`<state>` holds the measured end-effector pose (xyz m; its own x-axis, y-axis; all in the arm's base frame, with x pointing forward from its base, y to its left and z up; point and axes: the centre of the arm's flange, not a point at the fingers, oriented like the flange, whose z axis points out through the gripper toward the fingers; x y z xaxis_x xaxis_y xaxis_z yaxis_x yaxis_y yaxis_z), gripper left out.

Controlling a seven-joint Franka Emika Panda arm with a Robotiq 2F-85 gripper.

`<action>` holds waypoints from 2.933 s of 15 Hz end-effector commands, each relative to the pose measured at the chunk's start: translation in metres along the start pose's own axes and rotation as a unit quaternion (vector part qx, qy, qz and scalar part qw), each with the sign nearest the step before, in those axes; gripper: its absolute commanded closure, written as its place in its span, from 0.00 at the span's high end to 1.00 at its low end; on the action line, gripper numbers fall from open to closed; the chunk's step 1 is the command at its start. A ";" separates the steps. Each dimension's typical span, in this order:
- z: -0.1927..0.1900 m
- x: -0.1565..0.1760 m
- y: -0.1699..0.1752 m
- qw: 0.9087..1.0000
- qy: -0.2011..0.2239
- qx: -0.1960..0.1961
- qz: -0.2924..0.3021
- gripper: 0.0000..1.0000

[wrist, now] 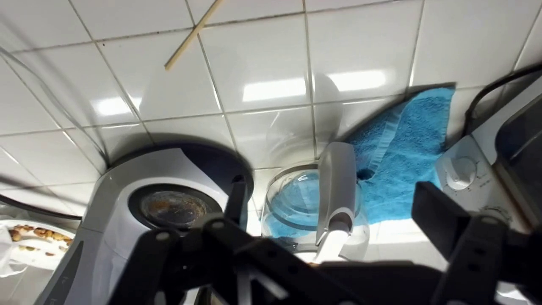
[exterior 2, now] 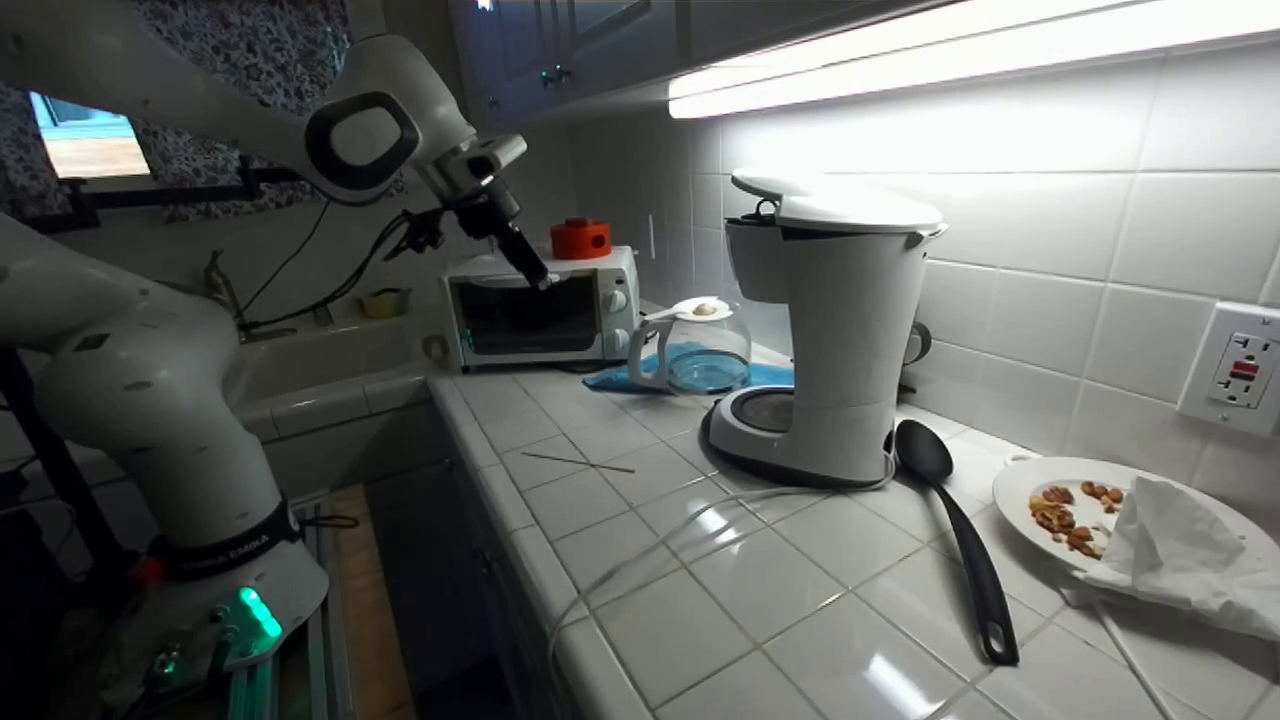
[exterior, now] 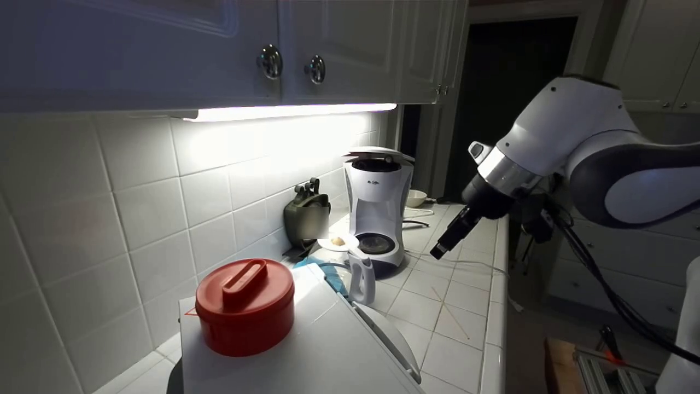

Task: Put the coffee jar on the coffeemaker

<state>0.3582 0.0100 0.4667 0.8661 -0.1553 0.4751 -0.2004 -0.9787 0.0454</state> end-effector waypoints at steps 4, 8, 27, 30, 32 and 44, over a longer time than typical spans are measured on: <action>0.059 0.002 0.008 0.999 0.032 -0.036 -0.008 1.00; 0.054 0.010 0.009 0.999 0.016 -0.025 -0.015 1.00; 0.121 0.045 -0.016 0.999 0.035 0.040 -0.005 1.00; 0.122 0.062 -0.020 0.998 0.041 0.040 -0.014 1.00; 0.122 0.076 -0.020 0.998 0.047 0.039 -0.016 1.00; 0.139 0.117 -0.037 0.999 0.019 0.044 -0.008 1.00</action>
<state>0.5157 0.0005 0.3986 0.8341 -0.1252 0.5372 -0.1337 -0.9907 -0.0232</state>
